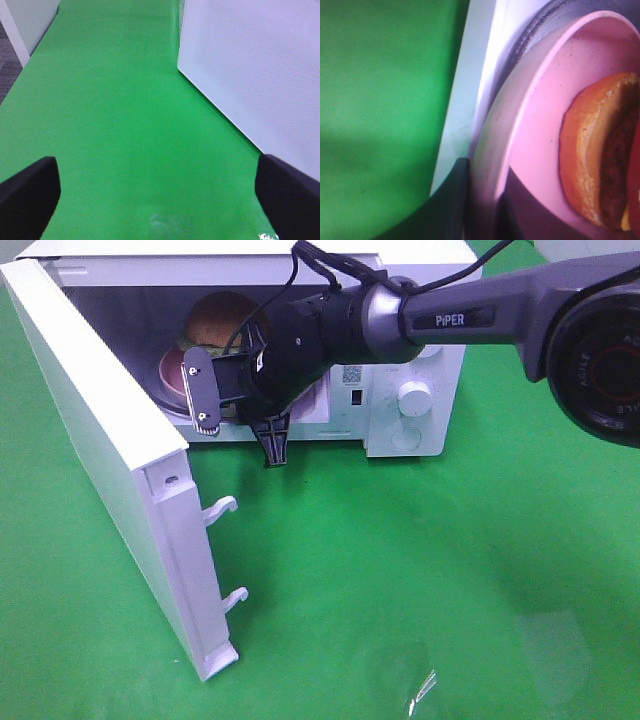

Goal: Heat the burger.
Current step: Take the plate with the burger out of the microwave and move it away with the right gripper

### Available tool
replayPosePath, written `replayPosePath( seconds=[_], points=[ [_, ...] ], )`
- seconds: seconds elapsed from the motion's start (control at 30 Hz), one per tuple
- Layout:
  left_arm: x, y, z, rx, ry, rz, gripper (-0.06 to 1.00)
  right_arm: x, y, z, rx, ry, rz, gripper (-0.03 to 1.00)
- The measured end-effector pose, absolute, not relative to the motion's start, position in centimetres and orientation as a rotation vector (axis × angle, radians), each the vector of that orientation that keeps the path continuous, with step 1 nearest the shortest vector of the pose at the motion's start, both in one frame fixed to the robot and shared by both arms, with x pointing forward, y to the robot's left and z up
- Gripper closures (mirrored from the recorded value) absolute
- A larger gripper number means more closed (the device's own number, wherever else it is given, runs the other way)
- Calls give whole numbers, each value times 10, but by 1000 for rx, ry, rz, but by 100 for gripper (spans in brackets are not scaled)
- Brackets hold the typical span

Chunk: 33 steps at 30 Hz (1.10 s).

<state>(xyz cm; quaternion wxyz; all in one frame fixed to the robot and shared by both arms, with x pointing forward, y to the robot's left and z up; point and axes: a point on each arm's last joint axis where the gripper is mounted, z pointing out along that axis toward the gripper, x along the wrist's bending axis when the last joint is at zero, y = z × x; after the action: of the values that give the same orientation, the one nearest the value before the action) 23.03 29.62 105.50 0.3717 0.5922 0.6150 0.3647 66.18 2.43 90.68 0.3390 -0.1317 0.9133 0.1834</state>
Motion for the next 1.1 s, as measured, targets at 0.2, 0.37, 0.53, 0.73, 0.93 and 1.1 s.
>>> replayPosePath(
  seconds=[0.2,0.37,0.53,0.73,0.93,1.1],
  points=[
    [230,296,1055,1518,1576,935,-3,658,22,915,-375,2416,448,85],
    [230,296,1055,1518,1576,935,-3,652,19,925,-427,2433,415,85],
    [230,296,1055,1518,1576,935,-3,642,10,931,-476,2435,369,85],
    [230,296,1055,1518,1576,935,-3,628,4,932,-522,2395,362,85],
    [230,296,1055,1518,1576,935,-3,620,-1,934,-544,2369,366,85],
    [230,296,1055,1518,1576,935,-3,609,-8,937,-575,2335,365,85]
  ],
)
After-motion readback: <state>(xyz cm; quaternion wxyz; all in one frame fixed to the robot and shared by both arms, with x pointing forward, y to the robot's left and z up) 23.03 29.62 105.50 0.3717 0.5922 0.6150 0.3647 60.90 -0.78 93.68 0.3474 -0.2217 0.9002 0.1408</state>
